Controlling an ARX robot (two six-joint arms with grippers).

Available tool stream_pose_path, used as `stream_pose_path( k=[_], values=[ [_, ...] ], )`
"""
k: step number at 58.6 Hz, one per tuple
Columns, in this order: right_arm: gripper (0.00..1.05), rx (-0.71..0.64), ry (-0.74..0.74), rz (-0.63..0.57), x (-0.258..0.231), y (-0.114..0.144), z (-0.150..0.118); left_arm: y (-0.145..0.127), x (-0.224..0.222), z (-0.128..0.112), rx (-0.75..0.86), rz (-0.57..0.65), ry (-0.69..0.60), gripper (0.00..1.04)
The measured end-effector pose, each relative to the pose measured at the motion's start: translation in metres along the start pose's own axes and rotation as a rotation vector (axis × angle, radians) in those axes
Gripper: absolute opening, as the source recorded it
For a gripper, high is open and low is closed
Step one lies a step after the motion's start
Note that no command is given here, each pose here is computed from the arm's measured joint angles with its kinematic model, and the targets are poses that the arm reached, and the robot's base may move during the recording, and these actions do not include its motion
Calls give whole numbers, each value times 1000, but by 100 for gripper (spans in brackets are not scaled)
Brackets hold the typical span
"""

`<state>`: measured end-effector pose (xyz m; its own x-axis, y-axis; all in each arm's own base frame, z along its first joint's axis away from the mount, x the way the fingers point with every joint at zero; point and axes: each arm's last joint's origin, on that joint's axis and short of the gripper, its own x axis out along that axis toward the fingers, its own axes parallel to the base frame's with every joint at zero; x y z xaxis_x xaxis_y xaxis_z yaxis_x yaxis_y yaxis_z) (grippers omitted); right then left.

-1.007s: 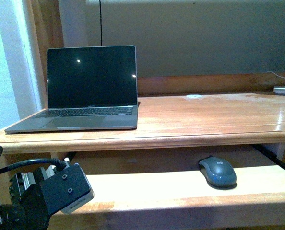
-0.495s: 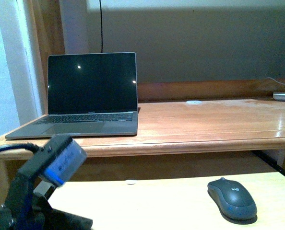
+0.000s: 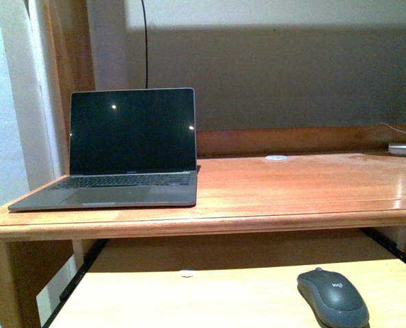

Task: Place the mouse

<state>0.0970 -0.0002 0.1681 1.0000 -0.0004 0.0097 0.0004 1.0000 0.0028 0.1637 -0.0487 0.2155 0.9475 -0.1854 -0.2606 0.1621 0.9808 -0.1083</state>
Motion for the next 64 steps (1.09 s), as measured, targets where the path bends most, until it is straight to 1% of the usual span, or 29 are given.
stream_pose_path(
  k=[8, 11, 12, 14, 16, 17, 19, 25, 31, 38, 39, 41, 46, 55, 64],
  values=[
    [97, 0, 0, 0, 0, 0, 0, 4, -37, -15, -13, 54, -11, 97],
    [97, 0, 0, 0, 0, 0, 0, 5, -51, -22, 11, 119, -148, 87],
    [97, 0, 0, 0, 0, 0, 0, 6, -53, -23, 14, 121, -170, 85],
    [97, 0, 0, 0, 0, 0, 0, 9, -59, -26, 27, 131, -231, 78],
    [97, 0, 0, -1, 0, 0, 0, 13, -62, -27, 33, 137, -259, 73],
    [97, 0, 0, -1, 0, 0, 0, 14, -63, -28, 37, 142, -266, 71],
    [97, 0, 0, 1, 0, 0, 0, 19, -64, -32, 45, 142, -279, 64],
    [97, 0, 0, 0, 0, 0, 0, 31, -62, -46, 68, 123, -272, 48],
    [97, 0, 2, 6, 0, 0, 0, 40, -61, -53, 67, 175, -269, 31],
    [97, 188, 157, 269, 8, 6, 1, 41, -60, -58, 73, 168, -279, 11],
    [97, 214, 174, 296, 11, 8, 2, 41, -60, -59, 73, 168, -279, 9],
    [97, 237, 187, 321, 16, 11, 4, 42, -59, -62, 73, 169, -276, 2],
    [97, 260, 181, 339, 30, 21, 12, 42, -58, -63, 75, 171, -273, 3],
    [97, 259, 150, 314, 61, 41, 27, 42, -59, -63, 76, 171, -275, 3],
    [97, 232, 161, 311, 85, 67, 31, 42, -59, -63, 76, 171, -275, 3]
  ],
)
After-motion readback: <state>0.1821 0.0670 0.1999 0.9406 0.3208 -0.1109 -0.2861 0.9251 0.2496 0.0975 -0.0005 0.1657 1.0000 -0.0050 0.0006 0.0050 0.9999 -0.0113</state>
